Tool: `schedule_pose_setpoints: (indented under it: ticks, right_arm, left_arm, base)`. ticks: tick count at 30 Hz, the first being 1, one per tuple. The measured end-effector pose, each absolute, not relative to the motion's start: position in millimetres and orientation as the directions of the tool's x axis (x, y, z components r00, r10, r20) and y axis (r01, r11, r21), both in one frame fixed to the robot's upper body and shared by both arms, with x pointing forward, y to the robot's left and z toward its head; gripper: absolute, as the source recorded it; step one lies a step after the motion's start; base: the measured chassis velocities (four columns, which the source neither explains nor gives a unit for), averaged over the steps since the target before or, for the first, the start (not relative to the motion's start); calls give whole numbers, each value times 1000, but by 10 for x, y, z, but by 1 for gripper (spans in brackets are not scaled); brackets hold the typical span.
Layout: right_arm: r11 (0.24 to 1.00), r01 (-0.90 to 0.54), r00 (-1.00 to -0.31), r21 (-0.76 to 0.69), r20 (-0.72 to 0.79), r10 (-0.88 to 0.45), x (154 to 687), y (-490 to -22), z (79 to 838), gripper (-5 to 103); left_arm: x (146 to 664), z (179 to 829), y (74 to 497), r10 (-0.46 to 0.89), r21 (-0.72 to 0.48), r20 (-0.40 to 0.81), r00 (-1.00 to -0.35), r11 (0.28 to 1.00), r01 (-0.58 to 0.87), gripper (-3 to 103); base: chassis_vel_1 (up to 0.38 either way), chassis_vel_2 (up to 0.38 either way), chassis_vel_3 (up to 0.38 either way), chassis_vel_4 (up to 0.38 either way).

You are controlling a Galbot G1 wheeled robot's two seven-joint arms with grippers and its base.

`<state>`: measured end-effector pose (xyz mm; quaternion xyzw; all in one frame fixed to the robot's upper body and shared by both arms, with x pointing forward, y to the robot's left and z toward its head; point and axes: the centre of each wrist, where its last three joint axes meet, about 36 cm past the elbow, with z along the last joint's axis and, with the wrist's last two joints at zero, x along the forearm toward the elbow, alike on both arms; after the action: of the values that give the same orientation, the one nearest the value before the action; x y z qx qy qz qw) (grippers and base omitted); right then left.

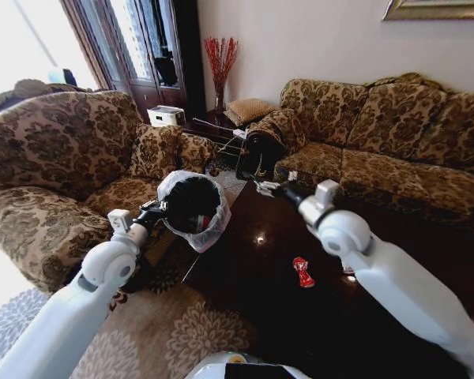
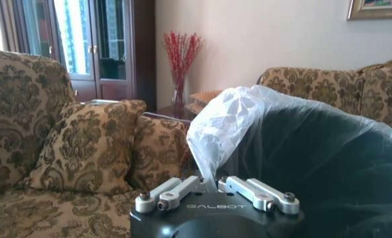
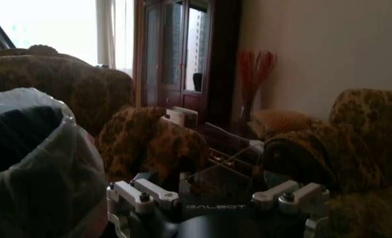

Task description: Move to the front of the table and place the trash on the table into the trash bin.

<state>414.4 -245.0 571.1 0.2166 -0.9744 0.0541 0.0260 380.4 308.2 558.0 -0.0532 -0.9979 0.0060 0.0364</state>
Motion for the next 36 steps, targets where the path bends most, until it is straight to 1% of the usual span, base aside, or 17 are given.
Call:
schedule_pose_setpoints:
  ticks: [2, 3, 5, 6, 8, 9, 17, 21, 25, 29, 33, 36]
  right_arm:
    - [935, -347, -934, -77, 112, -338, 3923, -2555, 5482, 100]
    - [935, -347, -934, -77, 112, -338, 3923, -2555, 5482, 100]
    - [953, -293, -950, -76, 135, -281, 3759, -2632, 5323, 100]
    - [953, -293, -950, -76, 135, -281, 3759, -2632, 5323, 100]
    - [968, -244, -958, -56, 171, -232, 3564, -2710, 5173, 100]
    - [980, -201, -959, -9, 206, -195, 3342, -2748, 5064, 100]
    - [986, -160, -955, 47, 247, -166, 2939, -2764, 4768, 100]
    - [986, -156, -949, 66, 268, -168, 2937, -2703, 4600, 100]
    - [984, -148, -931, 100, 322, -173, 2943, -2420, 4298, 100]
    - [979, -163, -915, 120, 352, -195, 2991, -2281, 4111, 100]
    - [971, -202, -912, 128, 337, -235, 3167, -2136, 3961, 100]
    - [966, -223, -909, 134, 329, -256, 3237, -2113, 3923, 100]
  left_arm:
    - [3780, 5527, 3062, 109, -22, 58, -992, 994, 108, 3]
    - [3780, 5527, 3062, 109, -22, 58, -992, 994, 108, 3]
    - [3760, 5502, 3055, 111, -23, 61, -992, 994, 110, 3]
    - [3760, 5502, 3055, 111, -23, 61, -992, 994, 110, 3]
    - [3749, 5490, 3055, 111, -24, 62, -992, 994, 110, 3]
    - [3743, 5494, 3056, 113, -26, 55, -992, 993, 112, 3]
    - [3764, 5526, 3082, 120, -22, 46, -992, 993, 119, 3]
    - [3780, 5521, 3088, 123, -22, 48, -991, 992, 122, 3]
    - [3797, 5499, 3093, 127, -24, 54, -990, 992, 126, 3]
    - [3805, 5491, 3100, 128, -22, 57, -990, 992, 127, 3]
    - [3802, 5504, 3096, 126, -20, 52, -991, 992, 125, 3]
    - [3796, 5516, 3092, 124, -17, 49, -991, 992, 123, 3]
  base:
    - [0, 0, 0, 0]
    - [0, 0, 0, 0]
    - [0, 0, 0, 0]
    - [0, 0, 0, 0]
    - [0, 0, 0, 0]
    - [0, 0, 0, 0]
    - [-41, -45, -37, -41]
    - [-74, -62, -64, -65]
    - [-98, -85, -81, -95]
    - [-91, -100, -104, -116]
    - [-91, -105, -95, -98]
    - [-51, -73, -53, -75]
